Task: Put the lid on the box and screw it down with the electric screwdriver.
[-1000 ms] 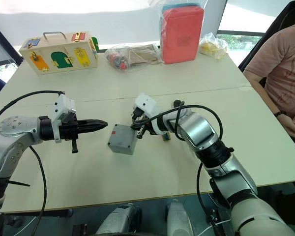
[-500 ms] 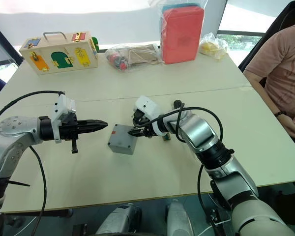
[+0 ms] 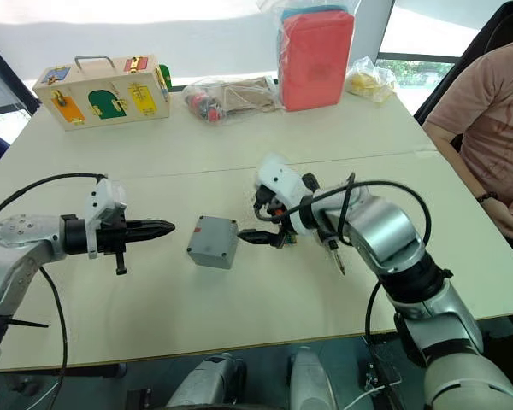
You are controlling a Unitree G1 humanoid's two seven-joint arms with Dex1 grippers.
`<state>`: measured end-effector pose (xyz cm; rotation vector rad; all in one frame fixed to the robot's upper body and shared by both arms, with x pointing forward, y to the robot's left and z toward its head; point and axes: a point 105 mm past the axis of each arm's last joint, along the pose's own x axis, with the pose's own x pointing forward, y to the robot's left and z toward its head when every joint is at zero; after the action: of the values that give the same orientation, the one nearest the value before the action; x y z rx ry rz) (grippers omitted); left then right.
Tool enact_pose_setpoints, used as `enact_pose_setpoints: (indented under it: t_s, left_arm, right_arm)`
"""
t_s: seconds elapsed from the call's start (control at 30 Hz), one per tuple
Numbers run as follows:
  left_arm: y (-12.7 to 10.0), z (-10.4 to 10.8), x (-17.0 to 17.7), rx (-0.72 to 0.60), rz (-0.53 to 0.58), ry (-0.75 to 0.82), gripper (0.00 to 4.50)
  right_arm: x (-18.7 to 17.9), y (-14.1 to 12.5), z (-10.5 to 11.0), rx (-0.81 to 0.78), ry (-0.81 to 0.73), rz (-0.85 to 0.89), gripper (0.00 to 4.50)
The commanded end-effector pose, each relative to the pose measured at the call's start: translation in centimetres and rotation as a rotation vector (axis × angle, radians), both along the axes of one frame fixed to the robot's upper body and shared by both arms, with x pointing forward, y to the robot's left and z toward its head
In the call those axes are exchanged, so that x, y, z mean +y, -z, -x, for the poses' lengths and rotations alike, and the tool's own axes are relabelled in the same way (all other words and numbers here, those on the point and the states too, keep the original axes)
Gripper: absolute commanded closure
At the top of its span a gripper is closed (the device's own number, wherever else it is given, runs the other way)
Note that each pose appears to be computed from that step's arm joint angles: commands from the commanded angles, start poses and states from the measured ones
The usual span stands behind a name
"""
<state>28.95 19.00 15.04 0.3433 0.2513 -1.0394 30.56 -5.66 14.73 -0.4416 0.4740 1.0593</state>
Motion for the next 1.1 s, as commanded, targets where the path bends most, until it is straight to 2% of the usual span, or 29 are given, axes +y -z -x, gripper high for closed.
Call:
enact_pose_setpoints:
  t_s: [0.03, 0.13, 0.23, 0.27, 0.57, 0.97, 1.1]
  left_arm:
    - [0.8, -0.1, -0.6, -0.011, -0.008, 0.026, 4.50]
    - [1.8, -0.3, -1.1, 0.006, -0.008, 0.037, 4.50]
    - [2.9, -0.4, -1.4, 0.012, -0.030, 0.053, 4.50]
    - [3.1, -0.4, -1.5, 0.014, -0.033, 0.057, 4.50]
    - [3.8, 0.2, -3.3, 0.033, -0.022, 0.124, 4.50]
    - [3.6, 0.8, -4.0, 0.037, -0.015, 0.151, 4.50]
    - [2.9, 1.4, -3.0, 0.031, -0.045, 0.150, 4.50]
  right_arm:
    - [0.7, 0.6, 0.2, -0.049, -0.014, 0.007, 1.88]
    - [1.2, 1.4, 0.0, -0.052, -0.001, 0.005, 2.94]
    - [1.6, 1.8, -0.2, -0.052, 0.004, -0.003, 4.25]
    - [1.8, 1.9, -0.2, -0.050, 0.004, -0.005, 4.45]
    - [2.9, 1.1, -1.0, -0.062, 0.002, -0.045, 4.45]
    - [3.3, 0.6, -1.8, -0.080, -0.005, -0.057, 4.45]
    - [1.6, 0.0, -1.8, -0.118, -0.012, 0.035, 4.45]
